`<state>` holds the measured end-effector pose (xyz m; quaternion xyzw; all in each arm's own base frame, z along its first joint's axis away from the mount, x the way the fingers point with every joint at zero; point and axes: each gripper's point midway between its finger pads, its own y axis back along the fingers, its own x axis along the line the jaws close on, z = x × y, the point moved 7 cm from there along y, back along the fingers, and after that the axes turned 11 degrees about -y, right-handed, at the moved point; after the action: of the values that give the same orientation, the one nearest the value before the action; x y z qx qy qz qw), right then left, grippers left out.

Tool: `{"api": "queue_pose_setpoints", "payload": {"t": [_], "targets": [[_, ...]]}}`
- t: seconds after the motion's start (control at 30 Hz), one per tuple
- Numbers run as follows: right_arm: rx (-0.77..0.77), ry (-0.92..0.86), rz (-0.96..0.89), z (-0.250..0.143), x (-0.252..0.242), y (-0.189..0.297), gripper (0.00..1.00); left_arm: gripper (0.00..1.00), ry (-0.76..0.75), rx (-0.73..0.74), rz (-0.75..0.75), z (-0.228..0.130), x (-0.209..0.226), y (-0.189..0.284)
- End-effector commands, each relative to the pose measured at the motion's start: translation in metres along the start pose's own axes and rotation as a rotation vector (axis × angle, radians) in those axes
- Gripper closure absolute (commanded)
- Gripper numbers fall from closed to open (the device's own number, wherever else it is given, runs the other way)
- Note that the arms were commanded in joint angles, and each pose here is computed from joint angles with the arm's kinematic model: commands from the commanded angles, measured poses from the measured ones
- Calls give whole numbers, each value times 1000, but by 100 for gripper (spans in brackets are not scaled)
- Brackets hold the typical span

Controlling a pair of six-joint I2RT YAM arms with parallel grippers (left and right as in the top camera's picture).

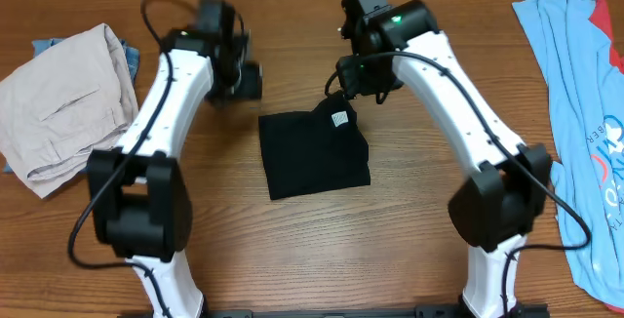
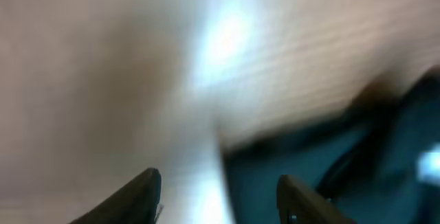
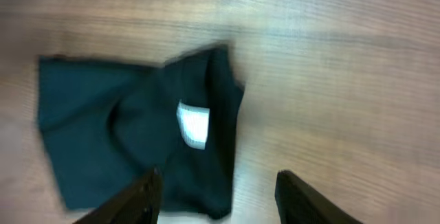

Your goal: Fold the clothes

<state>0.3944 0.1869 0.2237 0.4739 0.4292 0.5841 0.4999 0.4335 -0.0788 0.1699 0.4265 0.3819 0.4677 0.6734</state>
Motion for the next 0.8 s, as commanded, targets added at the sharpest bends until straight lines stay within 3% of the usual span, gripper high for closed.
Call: {"api": "queue_pose_setpoints", "payload": {"t": [0.0,0.2,0.57,0.77], "targets": [[66,-79,59,-16,4,17,43,46,-78,-169,-18,30,-4,13],[260,-102,120,-45,7,-4,44,47,-76,-158,-167,34,-17,-26],[426,-112,109,-92,-1,-81,44,50,-38,240,-241,-30,-39,-80],[411,-109,16,-108,-23,-118,43,65,4,478,-194,-69,-36,-67]]}}
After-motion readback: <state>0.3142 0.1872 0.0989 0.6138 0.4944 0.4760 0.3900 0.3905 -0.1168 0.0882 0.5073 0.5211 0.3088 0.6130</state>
